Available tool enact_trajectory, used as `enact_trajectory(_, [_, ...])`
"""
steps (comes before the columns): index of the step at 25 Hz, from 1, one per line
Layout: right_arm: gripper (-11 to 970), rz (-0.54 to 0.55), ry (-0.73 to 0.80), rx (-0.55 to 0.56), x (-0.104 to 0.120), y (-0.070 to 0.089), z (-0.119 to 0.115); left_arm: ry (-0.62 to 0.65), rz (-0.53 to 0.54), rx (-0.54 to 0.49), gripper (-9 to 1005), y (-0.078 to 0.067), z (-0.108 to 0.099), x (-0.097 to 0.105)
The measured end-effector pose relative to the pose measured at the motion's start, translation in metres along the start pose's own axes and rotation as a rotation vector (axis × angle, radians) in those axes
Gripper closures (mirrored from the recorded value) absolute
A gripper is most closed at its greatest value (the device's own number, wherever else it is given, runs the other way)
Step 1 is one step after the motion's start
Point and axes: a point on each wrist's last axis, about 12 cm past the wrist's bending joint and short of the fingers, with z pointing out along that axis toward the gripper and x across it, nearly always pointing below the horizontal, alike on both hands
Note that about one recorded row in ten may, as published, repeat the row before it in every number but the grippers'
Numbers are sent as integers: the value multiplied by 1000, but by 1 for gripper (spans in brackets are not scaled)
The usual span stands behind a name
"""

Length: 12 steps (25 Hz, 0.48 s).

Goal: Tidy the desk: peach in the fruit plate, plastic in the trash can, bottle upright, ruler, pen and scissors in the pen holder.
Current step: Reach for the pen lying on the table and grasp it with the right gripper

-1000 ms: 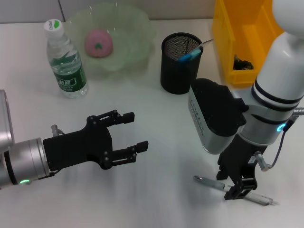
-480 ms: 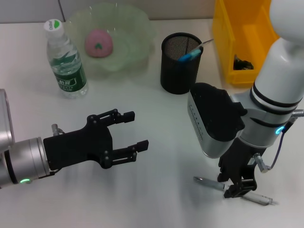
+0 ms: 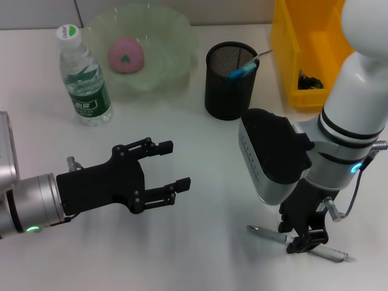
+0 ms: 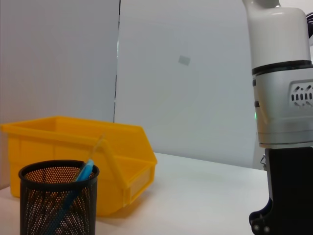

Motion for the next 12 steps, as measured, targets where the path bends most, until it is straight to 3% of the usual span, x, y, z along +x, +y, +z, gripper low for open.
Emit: enact_trajectory(12, [641, -11, 6, 3, -2, 1, 0, -1, 1, -1, 225, 0, 0, 0])
